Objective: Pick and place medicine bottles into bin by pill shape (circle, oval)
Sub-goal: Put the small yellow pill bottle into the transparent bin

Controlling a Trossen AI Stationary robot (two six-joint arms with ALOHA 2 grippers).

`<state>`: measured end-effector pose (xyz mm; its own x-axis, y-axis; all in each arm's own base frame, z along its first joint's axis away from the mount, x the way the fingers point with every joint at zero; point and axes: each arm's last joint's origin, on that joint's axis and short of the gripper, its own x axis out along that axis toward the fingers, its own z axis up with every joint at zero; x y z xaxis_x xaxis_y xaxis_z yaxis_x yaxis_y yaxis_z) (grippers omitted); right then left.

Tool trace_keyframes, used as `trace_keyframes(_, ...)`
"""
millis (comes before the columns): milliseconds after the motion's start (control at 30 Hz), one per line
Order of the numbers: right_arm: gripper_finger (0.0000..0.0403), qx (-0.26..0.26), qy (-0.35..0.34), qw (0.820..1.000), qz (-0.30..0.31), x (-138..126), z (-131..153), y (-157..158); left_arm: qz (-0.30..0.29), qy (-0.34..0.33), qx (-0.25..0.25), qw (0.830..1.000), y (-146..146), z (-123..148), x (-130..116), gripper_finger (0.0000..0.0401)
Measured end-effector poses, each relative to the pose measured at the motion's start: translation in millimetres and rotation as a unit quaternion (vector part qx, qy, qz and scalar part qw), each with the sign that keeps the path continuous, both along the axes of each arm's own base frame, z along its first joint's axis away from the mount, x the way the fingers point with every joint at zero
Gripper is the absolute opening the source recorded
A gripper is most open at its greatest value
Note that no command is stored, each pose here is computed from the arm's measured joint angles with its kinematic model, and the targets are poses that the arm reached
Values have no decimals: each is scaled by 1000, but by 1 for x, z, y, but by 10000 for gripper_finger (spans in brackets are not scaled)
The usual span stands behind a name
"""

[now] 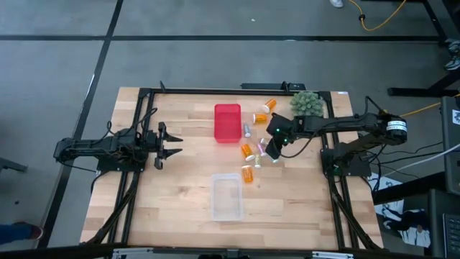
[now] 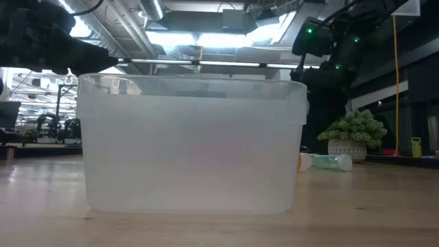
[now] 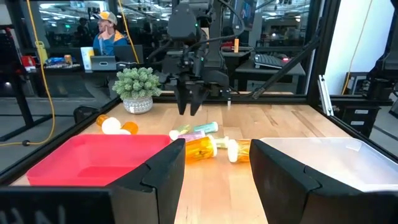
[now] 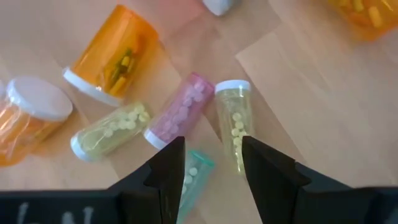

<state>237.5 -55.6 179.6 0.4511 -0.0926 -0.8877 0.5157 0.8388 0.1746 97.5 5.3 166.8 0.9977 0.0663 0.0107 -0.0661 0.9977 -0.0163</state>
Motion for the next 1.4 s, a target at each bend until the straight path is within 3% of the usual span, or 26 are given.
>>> trace_keyframes(600, 162, -31, 1, 999, -13, -5, -12, -1, 0, 0, -3, 1000, 0, 0, 0, 173)
trace_keyframes(1000, 161, -30, 46, 998, -4, 6, -43, -4, 0, 0, -3, 1000, 0, 0, 0, 173)
trace_keyframes(1400, 155, -31, 50, 998, -20, 12, -53, -6, 0, 0, 0, 1000, 0, 0, 0, 173)
